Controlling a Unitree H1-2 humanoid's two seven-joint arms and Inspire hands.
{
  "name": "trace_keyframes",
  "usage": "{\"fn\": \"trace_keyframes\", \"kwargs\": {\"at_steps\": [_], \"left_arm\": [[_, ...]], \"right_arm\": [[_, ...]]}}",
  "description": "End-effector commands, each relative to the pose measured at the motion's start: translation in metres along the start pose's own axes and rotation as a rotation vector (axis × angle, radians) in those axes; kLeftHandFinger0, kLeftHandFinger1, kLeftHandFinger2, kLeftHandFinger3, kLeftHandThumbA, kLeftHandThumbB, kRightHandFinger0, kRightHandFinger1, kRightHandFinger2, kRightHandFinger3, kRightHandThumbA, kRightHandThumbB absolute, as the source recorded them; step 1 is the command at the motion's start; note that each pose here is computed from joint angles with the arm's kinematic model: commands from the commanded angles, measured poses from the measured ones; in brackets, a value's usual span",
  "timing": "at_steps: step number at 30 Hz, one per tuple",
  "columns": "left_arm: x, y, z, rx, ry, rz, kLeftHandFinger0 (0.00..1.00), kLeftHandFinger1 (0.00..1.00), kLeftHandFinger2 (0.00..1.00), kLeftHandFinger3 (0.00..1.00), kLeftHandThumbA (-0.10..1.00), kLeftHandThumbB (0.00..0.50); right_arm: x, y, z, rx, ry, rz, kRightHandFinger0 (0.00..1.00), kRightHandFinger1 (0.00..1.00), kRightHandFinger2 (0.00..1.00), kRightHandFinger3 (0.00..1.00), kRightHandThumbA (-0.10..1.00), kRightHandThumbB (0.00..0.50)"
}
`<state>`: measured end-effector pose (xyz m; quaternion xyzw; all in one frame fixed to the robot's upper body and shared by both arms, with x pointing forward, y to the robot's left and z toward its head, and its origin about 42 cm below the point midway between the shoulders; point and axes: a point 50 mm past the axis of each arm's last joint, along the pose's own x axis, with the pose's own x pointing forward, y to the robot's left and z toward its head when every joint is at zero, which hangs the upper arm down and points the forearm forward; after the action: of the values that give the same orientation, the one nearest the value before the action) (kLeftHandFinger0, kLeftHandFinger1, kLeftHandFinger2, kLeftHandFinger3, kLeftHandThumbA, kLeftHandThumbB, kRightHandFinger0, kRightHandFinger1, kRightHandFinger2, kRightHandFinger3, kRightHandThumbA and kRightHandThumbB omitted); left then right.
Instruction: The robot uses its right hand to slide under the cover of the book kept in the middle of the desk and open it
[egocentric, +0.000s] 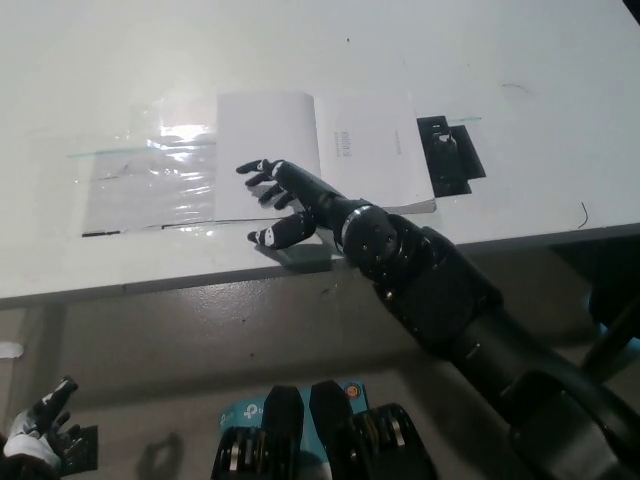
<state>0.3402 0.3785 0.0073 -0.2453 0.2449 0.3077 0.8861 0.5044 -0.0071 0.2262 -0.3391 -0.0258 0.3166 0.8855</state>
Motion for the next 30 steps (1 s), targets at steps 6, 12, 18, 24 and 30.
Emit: {"fn": "trace_keyframes", "kwargs": {"at_steps": [6,12,18,24,30], "left_arm": [[0.003,0.004,0.011,0.028,-0.045,0.04,1.0,1.0,1.0,1.0,0.55,0.0],[0.001,0.009,0.005,0.023,-0.02,0.003,1.0,1.0,1.0,1.0,0.69,0.0],[-0.002,0.009,0.003,0.012,-0.019,0.019,1.0,1.0,1.0,1.0,0.67,0.0],[-0.002,0.009,0.001,-0.062,-0.006,0.027,1.0,1.0,1.0,1.0,0.5,0.0],[-0.002,0.015,-0.008,-0.073,-0.015,0.007,1.0,1.0,1.0,1.0,0.53,0.0]], "right_arm": [[0.004,-0.016,0.027,-0.073,-0.107,0.007,0.68,0.69,0.79,0.94,0.72,0.263],[-0.004,-0.029,0.026,0.018,-0.135,-0.044,0.61,0.64,0.75,0.99,0.78,0.291],[-0.03,-0.058,0.037,0.293,-0.219,-0.159,0.48,0.57,0.67,1.0,0.7,0.277],[-0.09,-0.103,0.048,0.721,-0.419,-0.293,0.53,0.62,0.72,0.97,0.71,0.233],[-0.135,-0.133,0.025,0.893,-0.519,-0.412,0.6,0.67,0.78,1.0,0.94,0.206]]}}
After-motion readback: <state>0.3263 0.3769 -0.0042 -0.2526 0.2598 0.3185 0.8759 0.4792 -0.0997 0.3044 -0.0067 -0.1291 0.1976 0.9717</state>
